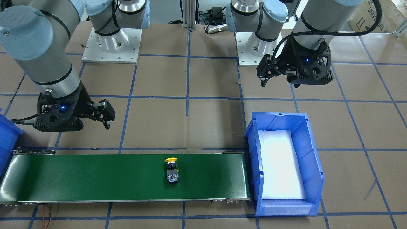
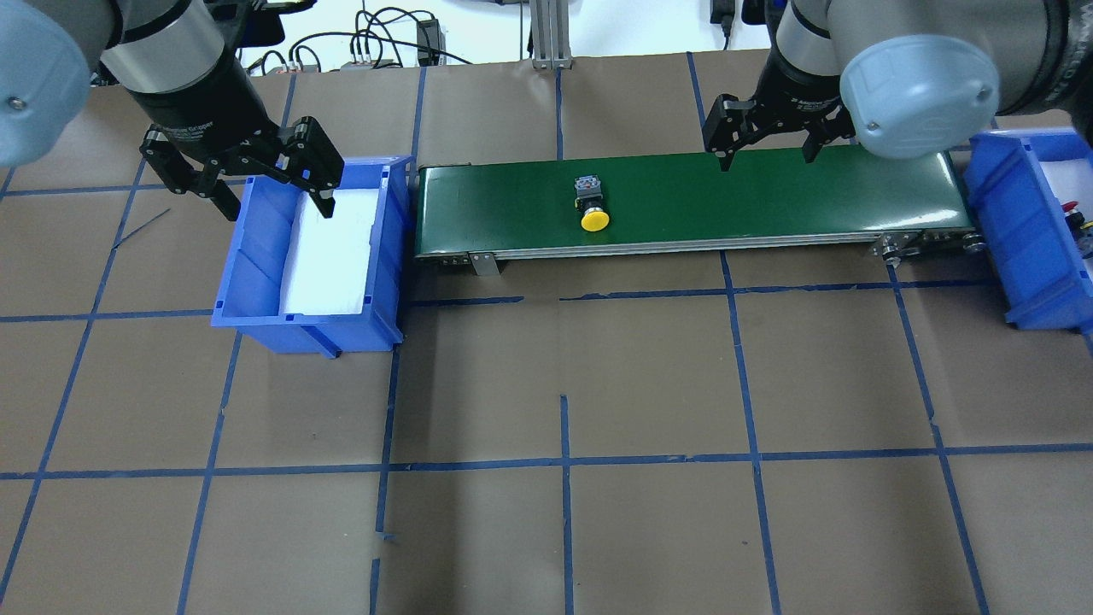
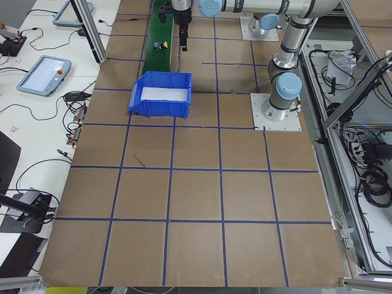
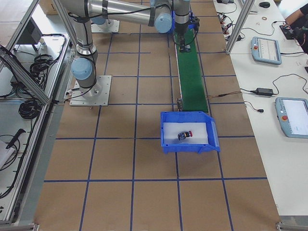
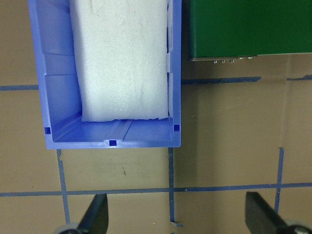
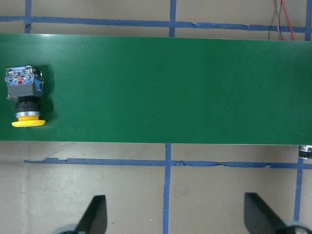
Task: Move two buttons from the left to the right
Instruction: 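Move the right gripper back over the conveyor toward the yellow-capped button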
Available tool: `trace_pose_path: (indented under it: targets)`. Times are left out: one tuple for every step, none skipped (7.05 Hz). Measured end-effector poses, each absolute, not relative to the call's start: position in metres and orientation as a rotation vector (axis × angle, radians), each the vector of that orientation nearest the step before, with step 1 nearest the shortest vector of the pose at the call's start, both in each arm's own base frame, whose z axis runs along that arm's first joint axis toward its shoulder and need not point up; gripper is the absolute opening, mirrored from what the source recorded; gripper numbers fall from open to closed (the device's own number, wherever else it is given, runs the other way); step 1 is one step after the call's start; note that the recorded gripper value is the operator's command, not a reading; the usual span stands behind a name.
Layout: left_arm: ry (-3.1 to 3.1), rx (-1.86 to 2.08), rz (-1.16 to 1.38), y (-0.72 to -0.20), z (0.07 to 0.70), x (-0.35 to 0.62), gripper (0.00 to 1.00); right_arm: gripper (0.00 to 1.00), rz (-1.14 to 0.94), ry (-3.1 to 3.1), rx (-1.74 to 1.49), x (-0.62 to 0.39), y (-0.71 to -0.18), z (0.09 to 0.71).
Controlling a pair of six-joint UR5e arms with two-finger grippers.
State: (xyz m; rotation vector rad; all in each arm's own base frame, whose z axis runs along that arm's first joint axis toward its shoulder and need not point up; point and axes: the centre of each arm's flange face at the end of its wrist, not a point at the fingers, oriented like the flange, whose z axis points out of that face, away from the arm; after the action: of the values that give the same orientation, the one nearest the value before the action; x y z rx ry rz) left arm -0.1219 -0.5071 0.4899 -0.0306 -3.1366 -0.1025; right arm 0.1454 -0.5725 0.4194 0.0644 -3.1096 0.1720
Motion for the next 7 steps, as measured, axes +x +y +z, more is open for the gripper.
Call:
trace_pose_path:
  targets:
    - [-3.137, -0.03, -0.102, -0.5071, 0.49, -0.1219, 1.0, 1.0, 0.19, -3.108, 0.052, 0.1476, -0.5719, 0.4239]
    - [-3.137, -0.03, -0.102, -0.5071, 0.49, -0.1219, 1.0, 1.0, 0.204, -3.109, 0.038, 0.1482, -0.572, 0.428]
    - [-3.137, -0.031, -0.102, -0.5071, 0.49, -0.1219, 1.0, 1.0, 0.213, -3.11, 0.023, 0.1485, -0.5727, 0.431]
    - [-3.137, -0.03, -0.101, -0.5071, 0.49, -0.1219, 1.0, 1.0, 0.215, -3.111, 0.016, 0.1487, -0.573, 0.4315]
    - [-3.137, -0.031, -0.102, -0.5071, 0.49, -0.1219, 1.0, 1.0, 0.213, -3.111, 0.013, 0.1487, -0.573, 0.4308]
    - [-3.137, -0.031, -0.102, -0.5071, 0.49, -0.1219, 1.0, 1.0, 0.208, -3.111, 0.01, 0.1485, -0.5723, 0.4309]
    - [-3.137, -0.031, -0.102, -0.5071, 0.49, -0.1219, 1.0, 1.0, 0.189, -3.109, -0.003, 0.1475, -0.5702, 0.4315]
